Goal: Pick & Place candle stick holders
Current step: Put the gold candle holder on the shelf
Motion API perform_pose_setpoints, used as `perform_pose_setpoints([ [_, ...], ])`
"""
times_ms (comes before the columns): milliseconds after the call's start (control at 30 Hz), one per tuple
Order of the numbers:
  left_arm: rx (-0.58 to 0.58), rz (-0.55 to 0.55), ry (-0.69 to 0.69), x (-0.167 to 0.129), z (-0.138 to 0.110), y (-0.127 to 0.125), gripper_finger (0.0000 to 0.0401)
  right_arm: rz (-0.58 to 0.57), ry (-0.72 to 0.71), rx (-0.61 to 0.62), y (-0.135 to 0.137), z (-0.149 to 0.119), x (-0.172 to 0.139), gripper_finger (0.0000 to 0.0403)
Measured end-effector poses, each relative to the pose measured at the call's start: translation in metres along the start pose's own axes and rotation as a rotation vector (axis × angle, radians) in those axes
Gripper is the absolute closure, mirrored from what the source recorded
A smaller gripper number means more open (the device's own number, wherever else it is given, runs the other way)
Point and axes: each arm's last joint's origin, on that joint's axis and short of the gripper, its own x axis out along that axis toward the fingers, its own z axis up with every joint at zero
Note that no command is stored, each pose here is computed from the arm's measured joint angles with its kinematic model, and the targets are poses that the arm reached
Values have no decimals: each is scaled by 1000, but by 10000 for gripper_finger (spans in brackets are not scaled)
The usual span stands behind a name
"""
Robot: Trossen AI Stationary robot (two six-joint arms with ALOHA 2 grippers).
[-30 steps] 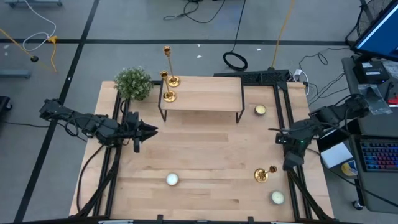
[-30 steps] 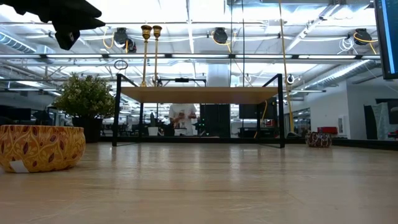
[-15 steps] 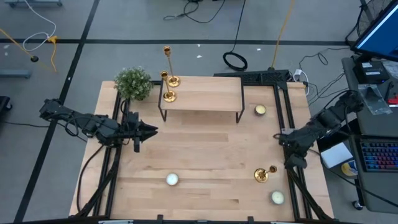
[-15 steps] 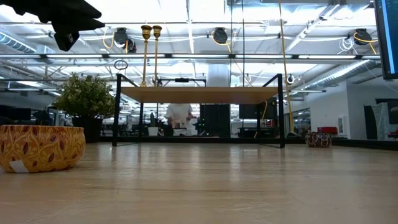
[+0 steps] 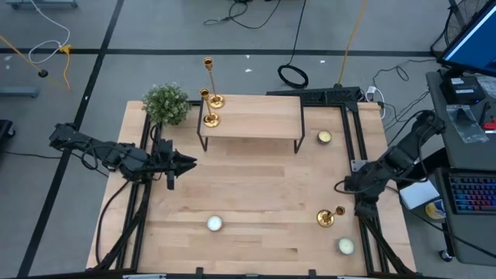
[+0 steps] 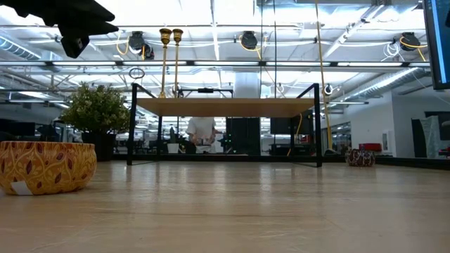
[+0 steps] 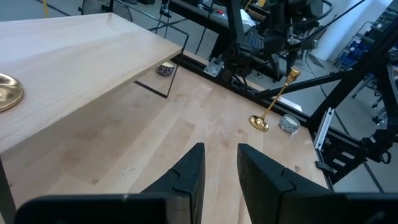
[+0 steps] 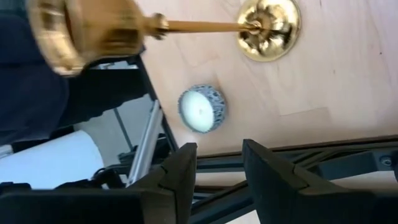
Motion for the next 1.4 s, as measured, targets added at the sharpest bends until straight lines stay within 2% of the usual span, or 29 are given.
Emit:
perform_pose_setpoints([
  [167,-2,0,1,0,0,0,308,-14,16,48,-6,1,9,277],
  [367,-11,0,1,0,0,0,308,-4,112,73,-9,-1,14,277],
  [700,-15,-1,1,0,0,0,308,22,68,52,-6,1,15,273],
  [867,-15,-1,1,0,0,0,308,15,45,52,-6,2,15,250],
  [1167,-14,-3,3,0,0,0,308,0,-6,18,-7,3,15,177],
  [1400,-14,-3,3,0,0,0,308,-10,-34,-12,-7,4,15,165],
])
